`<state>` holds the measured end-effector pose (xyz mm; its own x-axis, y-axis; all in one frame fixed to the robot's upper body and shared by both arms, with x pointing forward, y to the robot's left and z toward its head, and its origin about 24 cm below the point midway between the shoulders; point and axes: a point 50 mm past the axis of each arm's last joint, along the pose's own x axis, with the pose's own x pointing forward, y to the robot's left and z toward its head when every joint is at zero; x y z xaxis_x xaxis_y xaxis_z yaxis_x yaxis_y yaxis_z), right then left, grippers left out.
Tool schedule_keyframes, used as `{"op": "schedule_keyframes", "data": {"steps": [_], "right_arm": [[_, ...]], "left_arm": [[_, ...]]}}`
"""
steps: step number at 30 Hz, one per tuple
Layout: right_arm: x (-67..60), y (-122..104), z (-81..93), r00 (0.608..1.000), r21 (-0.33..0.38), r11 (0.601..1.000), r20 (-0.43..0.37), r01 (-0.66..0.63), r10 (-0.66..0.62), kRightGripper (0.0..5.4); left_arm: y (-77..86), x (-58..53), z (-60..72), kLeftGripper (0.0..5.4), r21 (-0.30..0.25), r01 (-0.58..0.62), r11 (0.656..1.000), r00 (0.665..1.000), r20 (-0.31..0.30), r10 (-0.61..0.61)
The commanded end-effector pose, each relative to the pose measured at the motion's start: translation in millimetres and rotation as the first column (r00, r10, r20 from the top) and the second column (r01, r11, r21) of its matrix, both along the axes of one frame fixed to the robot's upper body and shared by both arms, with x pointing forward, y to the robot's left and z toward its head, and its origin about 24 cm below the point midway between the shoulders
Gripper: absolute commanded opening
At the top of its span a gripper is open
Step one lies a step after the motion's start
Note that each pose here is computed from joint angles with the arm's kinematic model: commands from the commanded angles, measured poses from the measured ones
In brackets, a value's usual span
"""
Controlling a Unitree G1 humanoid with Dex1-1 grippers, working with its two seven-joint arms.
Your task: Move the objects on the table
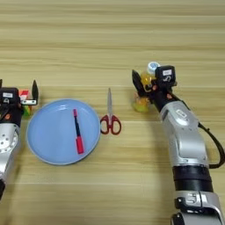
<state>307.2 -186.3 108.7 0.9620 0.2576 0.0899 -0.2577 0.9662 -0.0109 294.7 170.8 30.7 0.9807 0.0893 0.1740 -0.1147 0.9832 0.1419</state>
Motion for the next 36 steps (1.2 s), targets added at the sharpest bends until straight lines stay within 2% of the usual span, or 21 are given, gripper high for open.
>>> {"op": "schedule_keyframes", "data": {"steps": [1, 5, 10, 16, 21, 26, 31, 33, 36], "right_arm": [[-1.6, 17, 20.6, 0.996, 0.005, 0.998, 0.067, -0.066, 0.066, 3.58], [-9.6, 36, 32.5, 0.985, 0.014, 0.990, 0.098, -0.143, 0.141, 3.58], [-21.0, 65, 41.7, 0.959, 0.044, 0.961, 0.091, -0.274, 0.270, 3.58], [-35.0, 104, 45.4, 0.891, 0.074, 0.888, 0.061, -0.454, 0.450, 3.57], [-49.9, 139, 33.3, 0.803, 0.096, 0.799, 0.011, -0.594, 0.595, 3.57], [-60.1, 157, 19.3, 0.750, 0.095, 0.749, -0.024, -0.656, 0.661, 3.57], [-75.4, 180, 5.7, 0.662, 0.113, 0.662, -0.043, -0.741, 0.748, 3.57], [-77.8, 185, 2.1, 0.644, 0.126, 0.643, -0.043, -0.755, 0.764, 3.57], [-76.5, 187, -1.9, 0.639, 0.123, 0.637, -0.028, -0.761, 0.769, 3.57]], "left_arm": [[-0.3, 2.0, 2.7, 5.40, 0.018, 0.004, 1.000, 1.000, 0.012, -0.004], [0.0, 1.7, 2.9, 5.40, 0.019, 0.004, 1.000, 1.000, 0.013, -0.004], [0.8, 1.5, 2.8, 5.40, 0.019, 0.003, 1.000, 1.000, 0.013, -0.003], [0.4, 1.2, 2.7, 5.40, 0.020, 0.003, 1.000, 1.000, 0.013, -0.003], [-1.1, 1.3, 2.7, 5.40, 0.019, 0.005, 1.000, 1.000, 0.013, -0.005], [-1.9, 1.4, 2.7, 5.40, 0.020, 0.005, 1.000, 1.000, 0.013, -0.006], [-2.5, 1.3, 2.7, 5.40, 0.021, 0.005, 1.000, 1.000, 0.013, -0.006], [-3.0, 1.3, 2.8, 5.40, 0.020, 0.006, 1.000, 1.000, 0.014, -0.006], [-3.6, 1.2, 3.0, 5.40, 0.018, 0.006, 1.000, 1.000, 0.015, -0.006]]}}
